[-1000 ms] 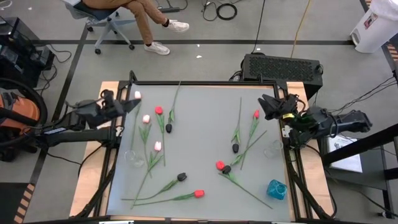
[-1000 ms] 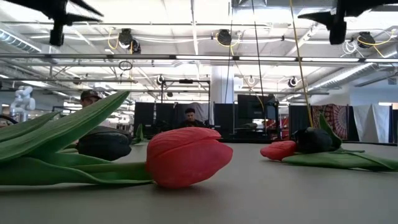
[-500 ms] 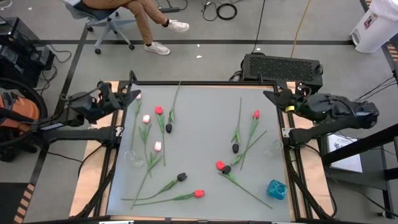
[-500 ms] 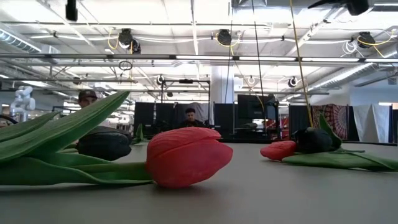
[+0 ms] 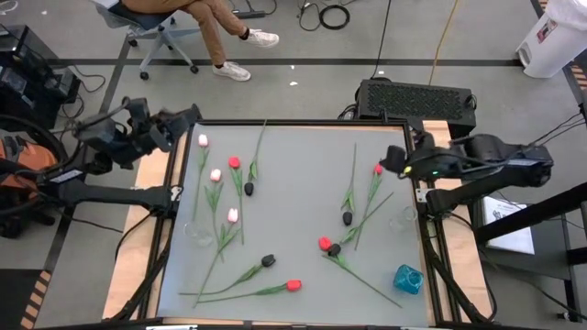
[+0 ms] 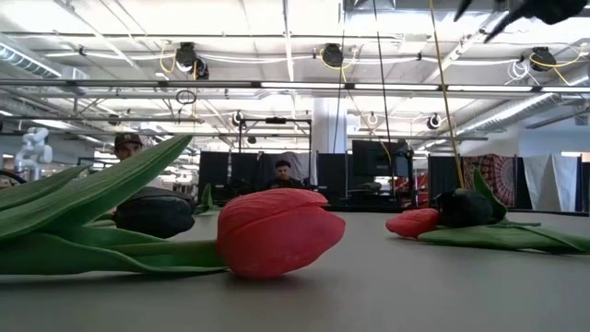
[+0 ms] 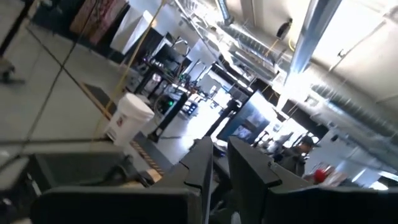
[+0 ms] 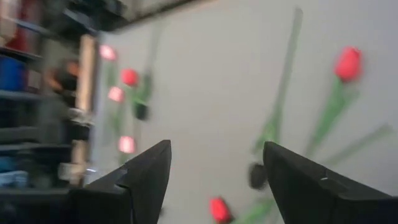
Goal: Sort flowers into vase by color
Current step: Put the top right red tulip into the left transparent vase
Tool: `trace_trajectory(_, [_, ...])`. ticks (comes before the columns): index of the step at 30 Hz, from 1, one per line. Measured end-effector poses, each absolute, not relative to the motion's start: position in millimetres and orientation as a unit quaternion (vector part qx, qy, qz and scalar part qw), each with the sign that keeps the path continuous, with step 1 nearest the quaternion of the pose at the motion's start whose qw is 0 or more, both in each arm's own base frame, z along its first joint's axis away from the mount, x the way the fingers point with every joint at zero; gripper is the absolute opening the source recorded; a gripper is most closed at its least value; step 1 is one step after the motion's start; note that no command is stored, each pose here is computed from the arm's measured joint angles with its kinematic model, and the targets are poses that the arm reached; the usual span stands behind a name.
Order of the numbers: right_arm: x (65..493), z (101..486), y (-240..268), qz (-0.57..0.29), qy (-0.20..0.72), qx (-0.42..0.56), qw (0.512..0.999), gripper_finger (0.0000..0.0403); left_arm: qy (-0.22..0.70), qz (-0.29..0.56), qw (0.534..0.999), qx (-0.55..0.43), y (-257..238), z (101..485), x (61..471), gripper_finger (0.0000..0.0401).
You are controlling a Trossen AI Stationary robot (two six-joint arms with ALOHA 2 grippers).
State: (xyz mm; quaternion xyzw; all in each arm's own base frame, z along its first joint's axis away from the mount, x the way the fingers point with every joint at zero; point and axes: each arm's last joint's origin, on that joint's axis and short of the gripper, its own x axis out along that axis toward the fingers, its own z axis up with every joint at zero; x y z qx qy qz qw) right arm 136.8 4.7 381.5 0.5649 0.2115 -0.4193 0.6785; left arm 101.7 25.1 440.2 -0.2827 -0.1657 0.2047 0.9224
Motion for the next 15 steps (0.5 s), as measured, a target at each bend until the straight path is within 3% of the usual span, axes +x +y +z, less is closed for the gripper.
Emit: trace_trajectory(15, [185.6,342.3,-2.4,-0.503,0.363,0.512,0.594,0.0247,-0.137,0.219,0.936,-0.238,27.4,439.7,116.8,0.0056])
